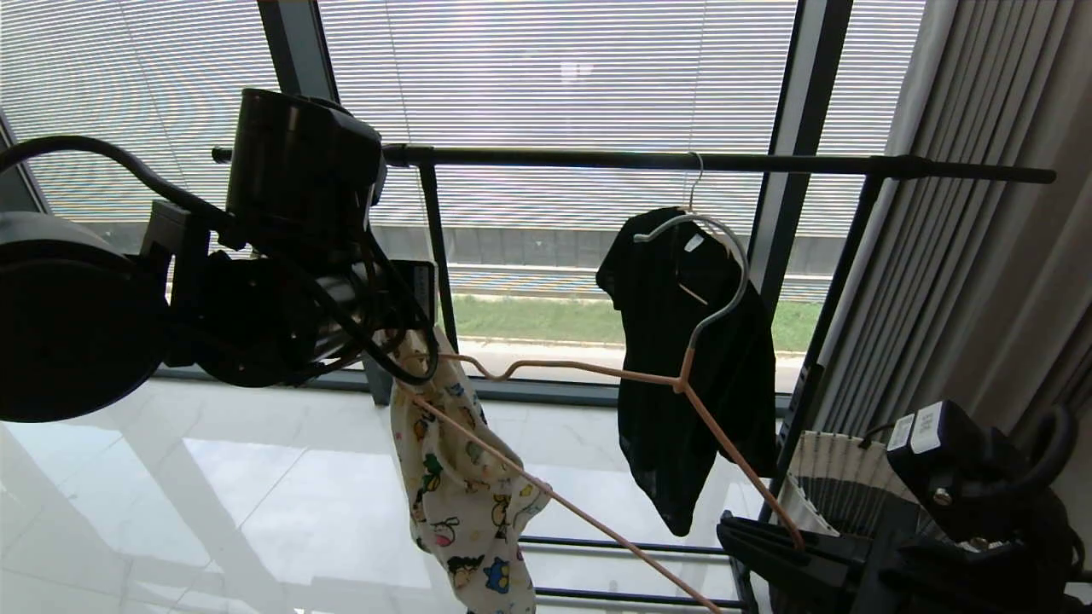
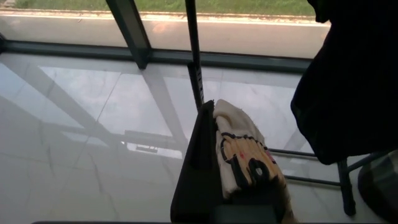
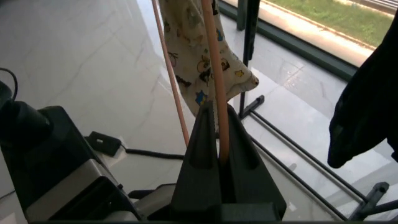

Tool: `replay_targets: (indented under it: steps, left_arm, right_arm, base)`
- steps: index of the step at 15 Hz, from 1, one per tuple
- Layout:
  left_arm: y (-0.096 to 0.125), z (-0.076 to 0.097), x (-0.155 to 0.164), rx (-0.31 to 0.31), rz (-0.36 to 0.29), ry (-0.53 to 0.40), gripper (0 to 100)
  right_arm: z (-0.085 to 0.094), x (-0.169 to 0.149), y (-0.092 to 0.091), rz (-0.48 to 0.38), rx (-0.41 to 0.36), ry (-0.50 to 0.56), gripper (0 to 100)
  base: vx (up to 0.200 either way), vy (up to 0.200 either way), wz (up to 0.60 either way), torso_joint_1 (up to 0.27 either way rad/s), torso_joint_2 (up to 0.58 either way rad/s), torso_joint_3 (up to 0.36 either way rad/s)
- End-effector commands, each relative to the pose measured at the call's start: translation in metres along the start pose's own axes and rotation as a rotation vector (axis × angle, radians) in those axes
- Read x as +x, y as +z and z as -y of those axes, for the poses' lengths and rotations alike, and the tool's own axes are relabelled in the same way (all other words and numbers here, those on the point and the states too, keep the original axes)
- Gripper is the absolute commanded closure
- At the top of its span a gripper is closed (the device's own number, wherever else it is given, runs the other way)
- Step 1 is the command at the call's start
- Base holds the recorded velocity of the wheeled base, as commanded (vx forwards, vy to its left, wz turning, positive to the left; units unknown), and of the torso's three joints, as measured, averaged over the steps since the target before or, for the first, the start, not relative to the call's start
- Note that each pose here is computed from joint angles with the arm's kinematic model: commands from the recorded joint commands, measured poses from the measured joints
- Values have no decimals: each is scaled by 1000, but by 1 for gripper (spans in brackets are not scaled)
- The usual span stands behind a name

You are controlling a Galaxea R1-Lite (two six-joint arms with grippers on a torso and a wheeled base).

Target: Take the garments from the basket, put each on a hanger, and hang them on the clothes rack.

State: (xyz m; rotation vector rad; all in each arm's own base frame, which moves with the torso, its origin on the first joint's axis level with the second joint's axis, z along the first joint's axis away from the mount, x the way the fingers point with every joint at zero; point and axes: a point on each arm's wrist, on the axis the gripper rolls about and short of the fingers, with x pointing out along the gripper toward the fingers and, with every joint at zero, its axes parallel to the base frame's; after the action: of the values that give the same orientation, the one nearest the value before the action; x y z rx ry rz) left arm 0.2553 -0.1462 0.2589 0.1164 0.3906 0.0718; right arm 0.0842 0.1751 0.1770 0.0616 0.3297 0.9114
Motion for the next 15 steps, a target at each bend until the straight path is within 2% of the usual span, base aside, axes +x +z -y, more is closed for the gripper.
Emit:
replay_targets:
  steps: [1, 5, 7, 12, 15]
  left_arm:
    - [0, 0, 1, -3, -1, 4, 100]
    - [0, -2, 3, -9, 0, 25, 100]
    - [-2, -4, 10, -7, -4, 109, 100]
    - [-2, 0, 6, -1, 0, 93, 100]
    - [-3, 3, 6, 0, -2, 90, 100]
  right_arm:
    - [2, 8, -4, -25, -4, -20, 100]
    - [6, 9, 1, -6, 4, -41, 100]
    - [5, 8, 4, 7, 3, -36, 100]
    - [5, 14, 3, -9, 1, -41, 100]
    - [8, 30, -2, -36, 5, -69, 100]
  base:
    - [0, 0, 0, 0, 0, 0]
    - [0, 0, 0, 0, 0, 0]
    - [0, 0, 0, 0, 0, 0]
    - [0, 0, 0, 0, 0, 0]
    - [0, 0, 0, 0, 0, 0]
